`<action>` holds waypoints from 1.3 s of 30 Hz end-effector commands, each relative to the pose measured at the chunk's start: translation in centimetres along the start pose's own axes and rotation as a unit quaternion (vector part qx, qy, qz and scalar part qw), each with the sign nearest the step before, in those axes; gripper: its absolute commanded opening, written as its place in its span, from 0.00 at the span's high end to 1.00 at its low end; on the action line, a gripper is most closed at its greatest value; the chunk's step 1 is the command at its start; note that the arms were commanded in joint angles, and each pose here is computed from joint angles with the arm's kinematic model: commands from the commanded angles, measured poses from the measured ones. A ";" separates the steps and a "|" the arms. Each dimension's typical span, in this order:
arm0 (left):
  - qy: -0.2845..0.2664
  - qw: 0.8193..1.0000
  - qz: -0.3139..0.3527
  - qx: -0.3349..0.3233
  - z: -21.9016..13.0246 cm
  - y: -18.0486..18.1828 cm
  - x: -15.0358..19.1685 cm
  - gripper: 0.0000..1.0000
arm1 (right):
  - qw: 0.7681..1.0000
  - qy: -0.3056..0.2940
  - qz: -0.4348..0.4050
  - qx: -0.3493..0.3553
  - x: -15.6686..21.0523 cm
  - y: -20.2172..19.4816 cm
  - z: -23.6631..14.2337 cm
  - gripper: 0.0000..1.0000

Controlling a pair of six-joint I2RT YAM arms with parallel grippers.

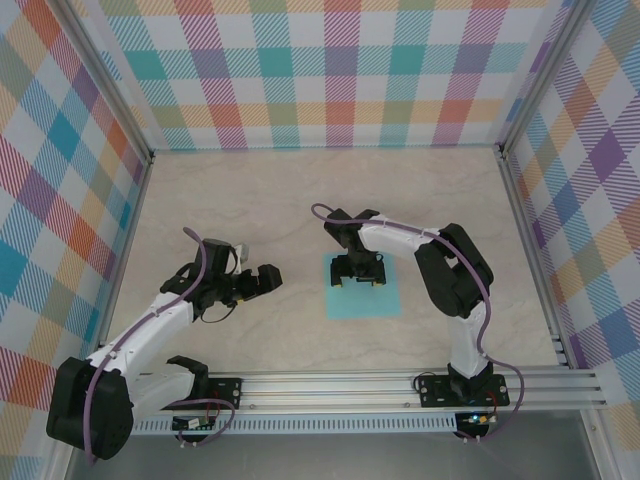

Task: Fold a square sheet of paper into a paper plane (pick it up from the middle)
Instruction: Move the square sheet of paper to the center of the table, then fold the square sheet of paper in half at the center of the table.

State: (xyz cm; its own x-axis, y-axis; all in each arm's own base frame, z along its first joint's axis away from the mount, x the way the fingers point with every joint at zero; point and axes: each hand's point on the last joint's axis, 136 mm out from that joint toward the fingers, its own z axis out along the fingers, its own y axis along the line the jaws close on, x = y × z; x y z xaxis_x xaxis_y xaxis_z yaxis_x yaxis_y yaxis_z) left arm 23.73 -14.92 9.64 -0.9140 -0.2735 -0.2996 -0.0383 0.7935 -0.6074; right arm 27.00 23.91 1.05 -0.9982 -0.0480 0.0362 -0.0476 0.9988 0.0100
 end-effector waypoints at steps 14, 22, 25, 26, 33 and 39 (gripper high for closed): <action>0.005 1.000 -0.006 0.000 1.4 -0.5 -0.9 0.00 | 0.999 0.004 -0.029 0.026 -0.3 -1.1 0.3 0.00; 0.008 1.000 -0.006 0.001 1.7 -0.6 -1.0 0.00 | 0.998 0.061 -0.015 0.029 2.2 -1.9 4.9 0.01; 0.004 1.000 -0.001 0.010 2.1 -1.2 -1.4 0.00 | 0.997 0.067 -0.015 0.033 2.5 -2.1 5.4 0.01; 0.006 1.000 0.001 0.010 2.3 -1.3 -1.4 0.00 | 0.997 0.068 -0.015 0.034 2.6 -2.1 5.4 0.02; 0.019 1.000 0.007 0.006 3.5 -1.6 -1.1 0.00 | 0.997 0.064 -0.014 0.036 2.5 -2.2 5.3 0.06; 0.026 1.000 0.012 0.002 4.1 -1.9 -0.7 0.00 | 0.997 0.061 -0.012 0.034 2.4 -2.1 5.1 0.16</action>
State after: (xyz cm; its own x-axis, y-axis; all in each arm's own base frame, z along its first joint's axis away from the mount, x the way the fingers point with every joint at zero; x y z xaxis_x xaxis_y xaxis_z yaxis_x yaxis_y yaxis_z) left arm 25.42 -17.52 7.11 -0.9403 -0.2290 -0.2517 -0.0361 0.8027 -0.5952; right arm 27.24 23.42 1.00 -0.9955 -0.0884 0.0327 -0.0880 0.9960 0.0139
